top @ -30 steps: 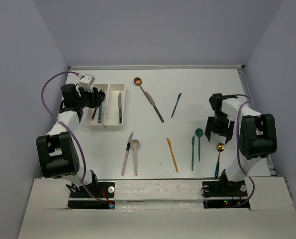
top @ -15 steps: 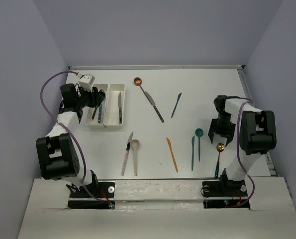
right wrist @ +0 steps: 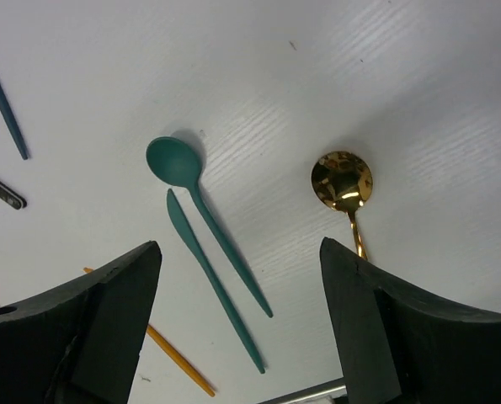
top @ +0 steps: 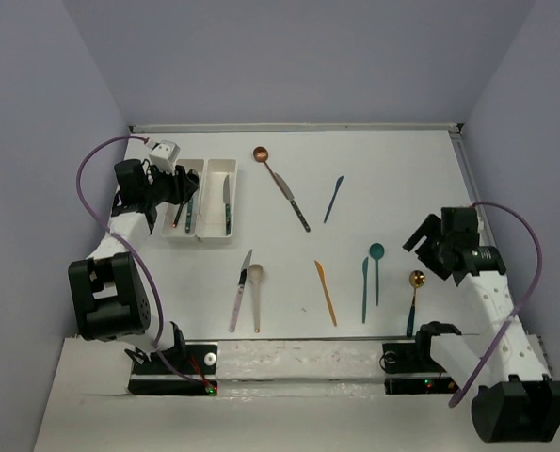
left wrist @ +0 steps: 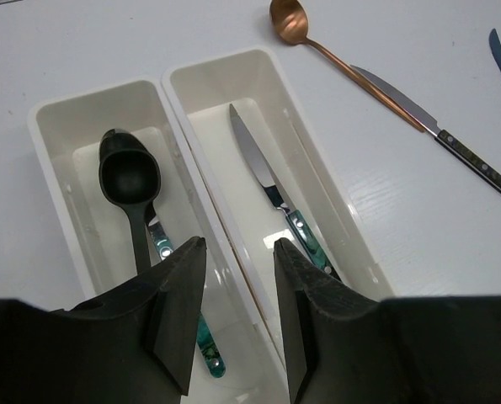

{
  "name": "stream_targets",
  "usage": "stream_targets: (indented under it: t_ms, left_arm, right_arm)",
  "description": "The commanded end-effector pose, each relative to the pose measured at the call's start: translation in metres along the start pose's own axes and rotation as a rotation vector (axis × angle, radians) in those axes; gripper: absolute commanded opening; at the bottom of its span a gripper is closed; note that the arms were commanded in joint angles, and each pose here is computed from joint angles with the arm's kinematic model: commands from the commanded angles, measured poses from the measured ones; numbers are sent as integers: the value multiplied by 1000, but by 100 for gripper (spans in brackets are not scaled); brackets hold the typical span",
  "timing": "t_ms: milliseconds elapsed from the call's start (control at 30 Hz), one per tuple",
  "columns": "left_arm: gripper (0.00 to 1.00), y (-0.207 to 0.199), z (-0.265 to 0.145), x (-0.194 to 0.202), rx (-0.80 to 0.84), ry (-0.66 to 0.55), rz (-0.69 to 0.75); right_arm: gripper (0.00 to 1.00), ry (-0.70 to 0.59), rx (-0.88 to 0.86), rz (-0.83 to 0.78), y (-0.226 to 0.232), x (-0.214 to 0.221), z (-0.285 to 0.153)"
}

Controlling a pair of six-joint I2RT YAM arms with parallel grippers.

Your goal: Sort the eating utensils into containers

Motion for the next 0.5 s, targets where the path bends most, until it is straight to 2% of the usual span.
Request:
stream_targets:
  t_ms: [0,33,133,233,267,333,367,467]
  left_arm:
    - [49,-11,-5,-12,56,-51,25]
    - [49,-11,-5,-12,56,-52,25]
    - [49,-11,-5,-12,56,-57,24]
    - [49,-13,-5,-14,65,-63,25]
    - [49,-13,-5,-14,68,-64,26]
    - [49,-13,-5,-15,67,-67,26]
    - [49,-13,-5,-15,67,-67,26]
    - [49,-13,-5,-14,70,-69,29]
  right_arm:
    - [84,-86,49,291,-11,20,2]
    - [84,-106,57,360,-15,26,-1]
    - [86,-131,89,389,-23,34,-3]
    - [93,-147,119,410,-29,38,-4]
    - [99,-136,123,414,-29,40,-3]
    - [100,-84,197,448,-35,49,0]
    - [100,-69,232,539,-36,52,2]
    - [100,-2,335,640,-43,68,11]
Point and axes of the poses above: each gripper's point midway between its finger pads, its own z axis out along the fingers, its own y axis along the line the jaws close on, x = y × z, the point moved 7 cm from there along -z, back along the fingers, and after that the axes turned 13 degrees about -z, right-handed, at the moved point
